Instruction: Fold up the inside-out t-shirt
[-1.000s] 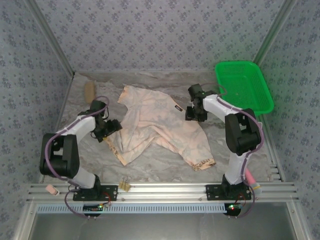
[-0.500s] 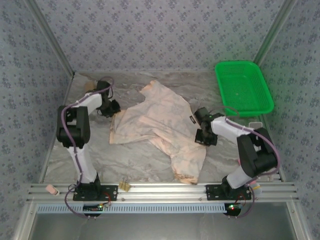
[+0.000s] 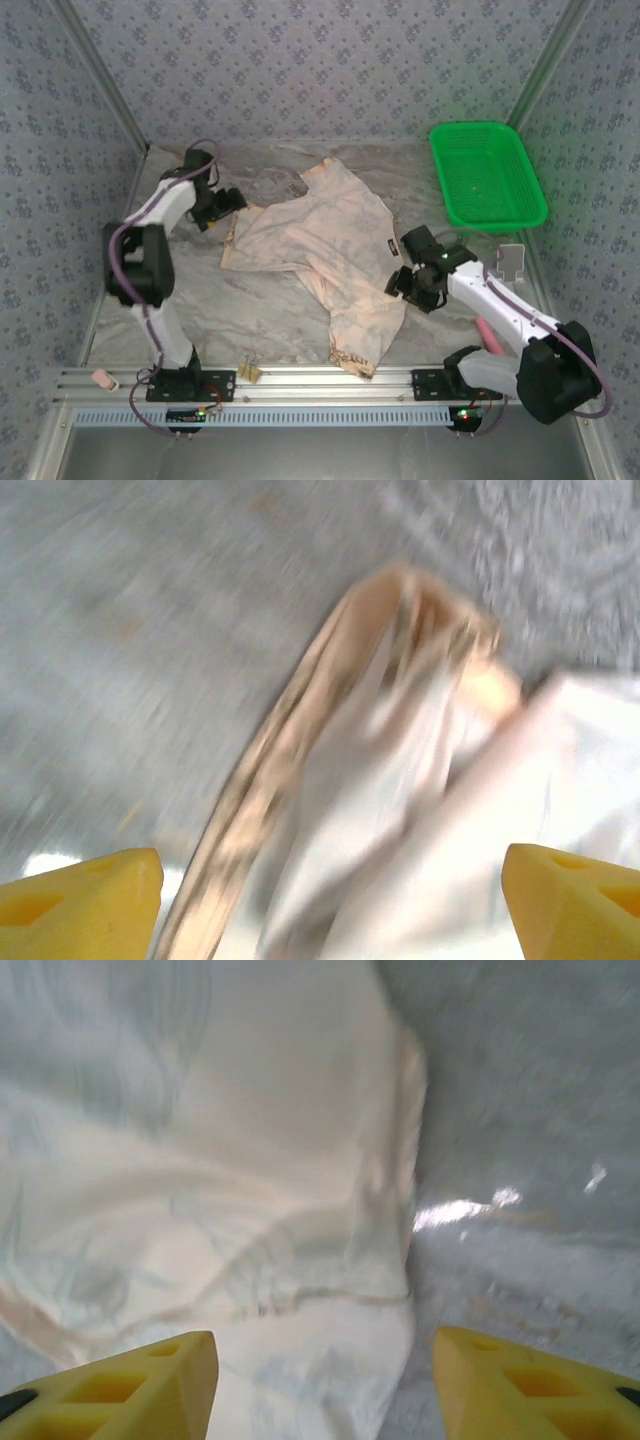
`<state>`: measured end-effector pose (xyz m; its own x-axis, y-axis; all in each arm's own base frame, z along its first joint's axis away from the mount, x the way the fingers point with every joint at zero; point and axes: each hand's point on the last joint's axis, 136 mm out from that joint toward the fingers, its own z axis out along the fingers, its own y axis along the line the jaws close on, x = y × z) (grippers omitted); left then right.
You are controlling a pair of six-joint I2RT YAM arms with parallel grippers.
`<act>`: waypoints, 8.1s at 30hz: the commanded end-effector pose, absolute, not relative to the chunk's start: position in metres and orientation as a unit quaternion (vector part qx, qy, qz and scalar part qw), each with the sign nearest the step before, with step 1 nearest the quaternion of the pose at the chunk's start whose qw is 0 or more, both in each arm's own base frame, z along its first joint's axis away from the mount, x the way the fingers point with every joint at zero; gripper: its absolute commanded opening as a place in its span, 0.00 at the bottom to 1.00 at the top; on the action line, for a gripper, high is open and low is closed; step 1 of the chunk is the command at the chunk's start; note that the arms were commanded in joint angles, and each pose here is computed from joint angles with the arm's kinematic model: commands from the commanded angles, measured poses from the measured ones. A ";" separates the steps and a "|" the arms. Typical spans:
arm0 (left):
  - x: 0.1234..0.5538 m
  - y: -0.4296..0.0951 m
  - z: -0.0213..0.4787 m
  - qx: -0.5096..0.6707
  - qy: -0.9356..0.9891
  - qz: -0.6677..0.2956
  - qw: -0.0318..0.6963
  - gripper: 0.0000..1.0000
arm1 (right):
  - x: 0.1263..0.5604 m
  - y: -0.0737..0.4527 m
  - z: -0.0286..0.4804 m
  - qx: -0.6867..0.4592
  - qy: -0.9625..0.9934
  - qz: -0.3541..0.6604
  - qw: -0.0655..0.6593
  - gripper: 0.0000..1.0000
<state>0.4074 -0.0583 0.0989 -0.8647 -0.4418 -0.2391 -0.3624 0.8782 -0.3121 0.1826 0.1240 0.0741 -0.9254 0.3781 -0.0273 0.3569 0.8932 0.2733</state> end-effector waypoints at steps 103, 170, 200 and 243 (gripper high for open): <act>0.311 -0.048 0.021 -0.334 0.925 -0.108 0.146 0.00 | 0.160 0.220 0.059 -0.651 0.732 0.011 0.200 0.00; 0.551 -0.037 0.474 -0.217 0.760 -0.260 0.554 0.00 | 0.503 0.054 0.537 -0.270 0.661 -0.213 0.667 0.00; 0.333 -0.033 0.146 -0.289 0.886 -0.211 0.295 0.55 | 0.194 0.192 0.146 -0.605 0.729 -0.031 0.319 0.40; 0.181 -0.098 0.049 -0.159 0.976 -0.132 -0.074 0.63 | 0.264 0.032 0.082 0.287 0.946 -0.001 0.152 0.58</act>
